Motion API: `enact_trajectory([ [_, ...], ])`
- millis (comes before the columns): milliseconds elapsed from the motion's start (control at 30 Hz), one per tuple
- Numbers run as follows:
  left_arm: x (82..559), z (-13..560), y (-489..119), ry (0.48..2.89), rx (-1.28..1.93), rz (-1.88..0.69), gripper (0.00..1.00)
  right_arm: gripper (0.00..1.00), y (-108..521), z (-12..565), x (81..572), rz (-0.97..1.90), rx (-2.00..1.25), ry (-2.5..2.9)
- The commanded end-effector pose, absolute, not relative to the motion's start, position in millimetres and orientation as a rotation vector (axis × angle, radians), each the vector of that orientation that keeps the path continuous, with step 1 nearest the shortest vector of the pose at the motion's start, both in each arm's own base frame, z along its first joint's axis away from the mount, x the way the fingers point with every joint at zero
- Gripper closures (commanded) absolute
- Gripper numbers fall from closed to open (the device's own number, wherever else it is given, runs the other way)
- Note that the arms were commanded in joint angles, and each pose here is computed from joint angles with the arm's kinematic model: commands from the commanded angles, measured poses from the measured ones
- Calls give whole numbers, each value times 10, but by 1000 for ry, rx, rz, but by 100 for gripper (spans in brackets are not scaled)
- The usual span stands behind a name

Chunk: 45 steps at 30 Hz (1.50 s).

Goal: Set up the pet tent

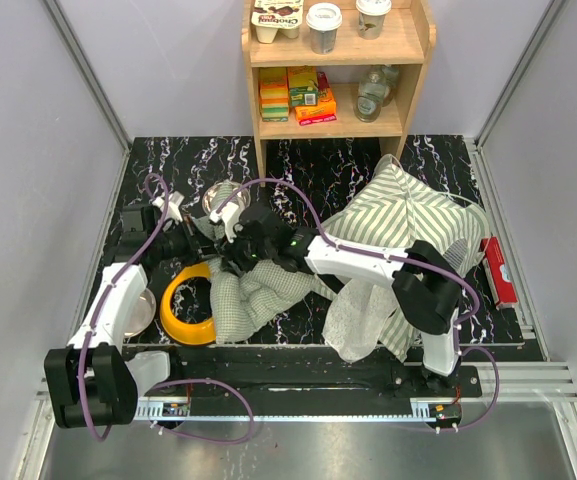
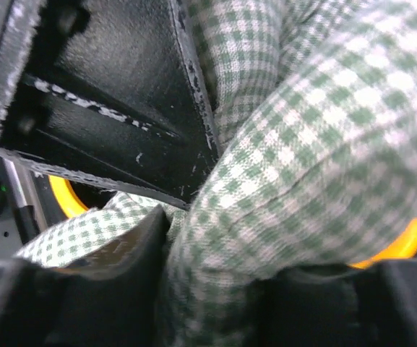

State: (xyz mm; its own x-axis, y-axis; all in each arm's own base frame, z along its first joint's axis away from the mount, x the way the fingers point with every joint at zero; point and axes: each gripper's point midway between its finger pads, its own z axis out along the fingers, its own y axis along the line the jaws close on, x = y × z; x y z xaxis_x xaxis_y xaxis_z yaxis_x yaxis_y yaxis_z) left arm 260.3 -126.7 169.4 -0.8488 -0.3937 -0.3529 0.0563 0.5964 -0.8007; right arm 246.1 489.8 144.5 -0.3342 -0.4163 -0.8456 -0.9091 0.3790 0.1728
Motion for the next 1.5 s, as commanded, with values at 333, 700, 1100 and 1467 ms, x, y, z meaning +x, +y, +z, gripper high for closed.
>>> enact_trajectory([
  [333,2843,2773,-1139,2055,210,-920,54,100,4837,1170,2027,927,-1288,2028],
  [700,3098,3836,-526,1794,408,-318,20,100,4537,2282,1459,1180,-1455,1791],
  [1100,3508,3966,-893,1681,590,-390,18,100,3413,3225,1444,1110,-1236,1825],
  [1467,3241,3458,-2070,1584,1014,-581,18,100,2271,4672,2236,590,-636,1628],
])
